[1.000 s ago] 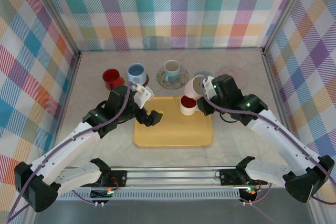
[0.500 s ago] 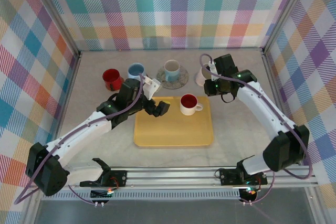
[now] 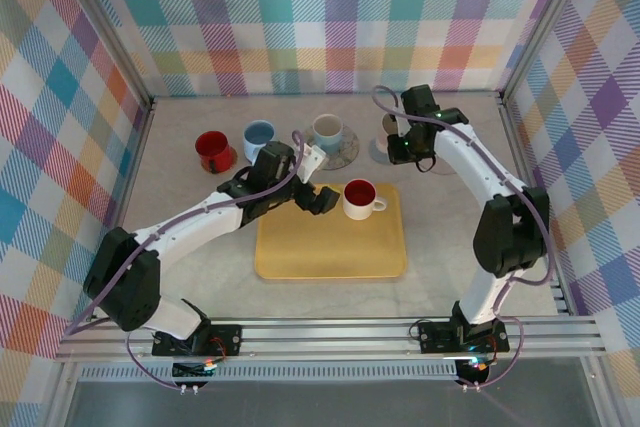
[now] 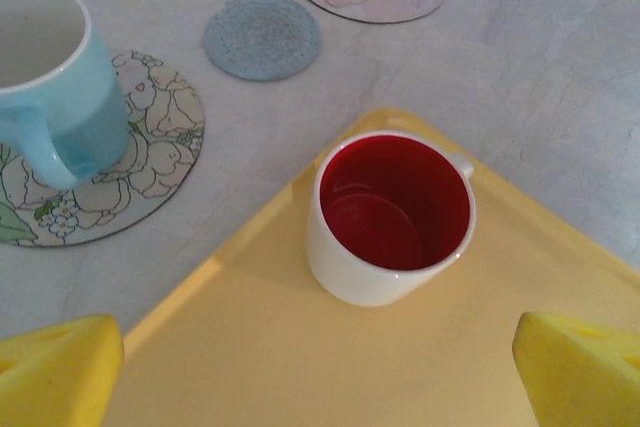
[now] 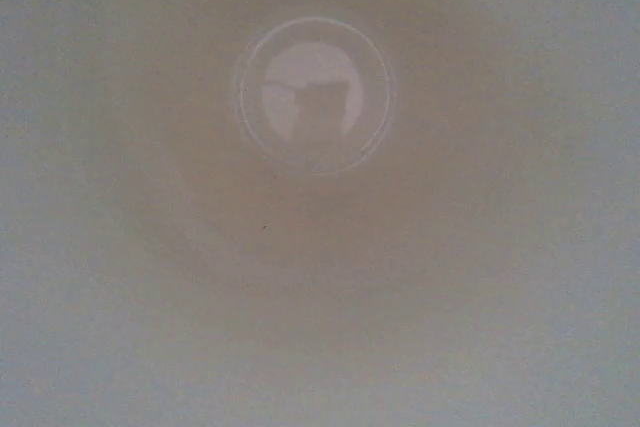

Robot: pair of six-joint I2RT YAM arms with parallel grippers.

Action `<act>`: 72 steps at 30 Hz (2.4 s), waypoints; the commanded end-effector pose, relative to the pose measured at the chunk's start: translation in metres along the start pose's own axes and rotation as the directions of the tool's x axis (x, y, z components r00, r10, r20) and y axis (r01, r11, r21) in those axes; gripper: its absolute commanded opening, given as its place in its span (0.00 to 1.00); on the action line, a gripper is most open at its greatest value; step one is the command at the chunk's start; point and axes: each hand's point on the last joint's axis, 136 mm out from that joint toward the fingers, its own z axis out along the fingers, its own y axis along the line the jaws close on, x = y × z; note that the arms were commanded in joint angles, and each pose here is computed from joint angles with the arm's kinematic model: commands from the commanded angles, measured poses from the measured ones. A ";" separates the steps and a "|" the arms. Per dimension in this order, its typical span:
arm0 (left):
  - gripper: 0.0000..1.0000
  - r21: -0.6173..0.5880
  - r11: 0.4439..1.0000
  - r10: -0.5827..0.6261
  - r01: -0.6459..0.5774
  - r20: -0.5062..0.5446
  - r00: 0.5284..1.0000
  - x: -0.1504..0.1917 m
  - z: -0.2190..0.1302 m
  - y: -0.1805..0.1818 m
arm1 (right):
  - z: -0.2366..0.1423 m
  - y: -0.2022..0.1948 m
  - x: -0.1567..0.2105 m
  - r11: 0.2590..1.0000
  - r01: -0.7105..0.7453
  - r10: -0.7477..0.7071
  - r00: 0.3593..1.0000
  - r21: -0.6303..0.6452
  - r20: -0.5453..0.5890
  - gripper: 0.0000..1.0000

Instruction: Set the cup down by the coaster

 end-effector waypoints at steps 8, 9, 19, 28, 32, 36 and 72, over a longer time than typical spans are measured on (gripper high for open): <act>1.00 0.002 1.000 -0.011 0.011 0.122 0.992 -0.034 0.011 0.006 | 0.026 -0.015 -0.037 0.998 0.005 -0.008 0.999 0.062 0.051 0.00; 1.00 0.007 1.000 -0.014 0.013 0.117 0.993 -0.033 0.012 0.006 | 0.031 -0.018 -0.037 0.998 0.002 -0.005 0.999 0.069 0.042 0.00; 1.00 0.025 1.000 -0.012 0.010 0.076 0.997 -0.021 0.016 0.003 | 0.064 -0.031 -0.043 0.993 0.033 -0.031 0.999 0.111 -0.021 0.00; 1.00 0.042 0.998 -0.042 0.041 0.038 0.998 -0.004 0.021 0.000 | 0.080 -0.040 -0.051 0.987 0.054 -0.048 0.998 0.152 -0.047 0.01; 1.00 0.039 0.998 -0.042 0.041 0.033 0.999 -0.003 0.022 0.001 | 0.086 -0.042 -0.049 0.986 0.054 -0.044 0.997 0.160 -0.064 0.02; 1.00 0.039 0.998 -0.045 0.044 0.028 0.999 -0.003 0.024 0.002 | 0.088 -0.041 -0.043 0.987 0.051 -0.038 0.996 0.154 -0.084 0.06; 1.00 0.011 0.999 -0.044 0.043 0.033 0.998 -0.010 0.016 0.004 | 0.040 -0.036 -0.028 0.989 0.056 -0.051 0.998 0.139 -0.041 0.75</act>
